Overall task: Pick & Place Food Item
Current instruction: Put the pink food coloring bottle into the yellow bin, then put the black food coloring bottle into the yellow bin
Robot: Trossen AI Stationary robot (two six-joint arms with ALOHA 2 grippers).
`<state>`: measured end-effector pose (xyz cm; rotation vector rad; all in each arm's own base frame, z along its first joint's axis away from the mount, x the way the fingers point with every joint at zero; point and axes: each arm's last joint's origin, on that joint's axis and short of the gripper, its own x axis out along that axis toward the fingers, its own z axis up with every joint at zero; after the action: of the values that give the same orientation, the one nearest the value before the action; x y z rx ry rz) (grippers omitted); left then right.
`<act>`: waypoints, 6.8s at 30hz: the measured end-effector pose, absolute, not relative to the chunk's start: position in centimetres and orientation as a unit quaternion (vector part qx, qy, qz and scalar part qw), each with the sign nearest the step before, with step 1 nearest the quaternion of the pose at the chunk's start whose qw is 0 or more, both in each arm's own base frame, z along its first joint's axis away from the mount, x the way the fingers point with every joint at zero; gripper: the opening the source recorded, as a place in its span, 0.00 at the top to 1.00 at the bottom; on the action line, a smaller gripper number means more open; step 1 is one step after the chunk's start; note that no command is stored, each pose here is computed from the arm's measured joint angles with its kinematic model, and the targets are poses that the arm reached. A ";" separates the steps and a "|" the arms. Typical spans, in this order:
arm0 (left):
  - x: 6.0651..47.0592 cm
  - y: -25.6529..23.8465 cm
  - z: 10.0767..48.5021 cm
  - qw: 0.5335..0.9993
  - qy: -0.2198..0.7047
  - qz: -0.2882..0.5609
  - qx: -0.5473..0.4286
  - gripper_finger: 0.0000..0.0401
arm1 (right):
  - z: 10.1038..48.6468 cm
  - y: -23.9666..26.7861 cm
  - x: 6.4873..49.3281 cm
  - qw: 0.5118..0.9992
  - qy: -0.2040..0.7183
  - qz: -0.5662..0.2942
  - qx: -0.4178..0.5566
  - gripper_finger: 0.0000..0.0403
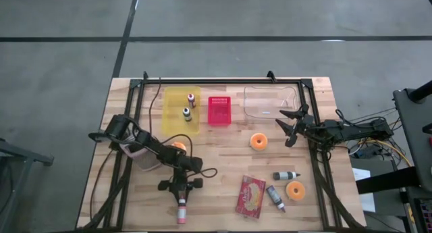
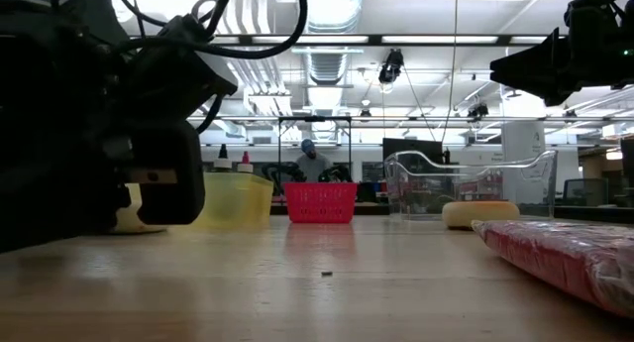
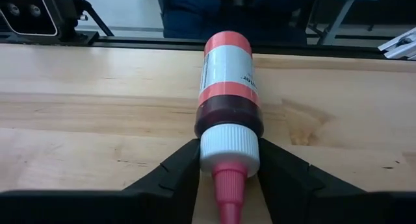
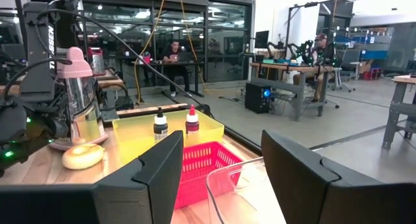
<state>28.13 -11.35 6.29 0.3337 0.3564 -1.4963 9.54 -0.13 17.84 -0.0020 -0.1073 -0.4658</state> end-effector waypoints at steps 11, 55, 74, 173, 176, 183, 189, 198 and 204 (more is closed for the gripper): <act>28.3 -11.3 6.4 0.707 0.151 -0.675 0.150 0.64 | 17.8 -0.1 9.5 0.972 -0.053 -0.231 -0.001 0.50; 30.4 -11.1 11.6 0.753 0.217 -0.609 0.121 0.68 | 17.8 -0.1 9.5 0.972 -0.052 -0.231 -0.001 0.50; 32.4 -4.0 26.9 0.847 0.430 -0.312 0.031 0.67 | 17.8 -0.1 9.5 0.972 -0.050 -0.231 -0.002 0.50; 23.0 13.5 21.1 0.577 0.735 0.148 -0.323 0.65 | 17.8 -0.1 9.5 0.972 -0.050 -0.231 -0.002 0.50; 23.0 13.7 21.3 0.579 0.730 0.156 -0.329 0.62 | 17.8 -0.1 9.5 0.972 -0.050 -0.231 -0.002 0.50; 23.1 13.9 21.3 0.585 0.723 0.159 -0.330 0.55 | 17.8 -0.1 9.5 0.972 -0.050 -0.231 -0.002 0.50; 23.1 13.9 21.3 0.585 0.721 0.159 -0.335 0.49 | 17.8 -0.1 9.5 0.972 -0.050 -0.231 -0.002 0.50; 23.6 14.2 22.7 0.598 0.711 0.160 -0.332 0.48 | 17.8 -0.1 9.5 0.972 -0.050 -0.231 -0.002 0.50; 24.2 14.7 24.7 0.616 0.703 0.168 -0.312 0.48 | 17.8 -0.1 9.5 0.972 -0.050 -0.231 -0.002 0.50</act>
<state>24.18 14.67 24.69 -0.7196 1.6191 0.3867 9.55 -0.13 17.78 -0.0048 -0.1005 -0.4660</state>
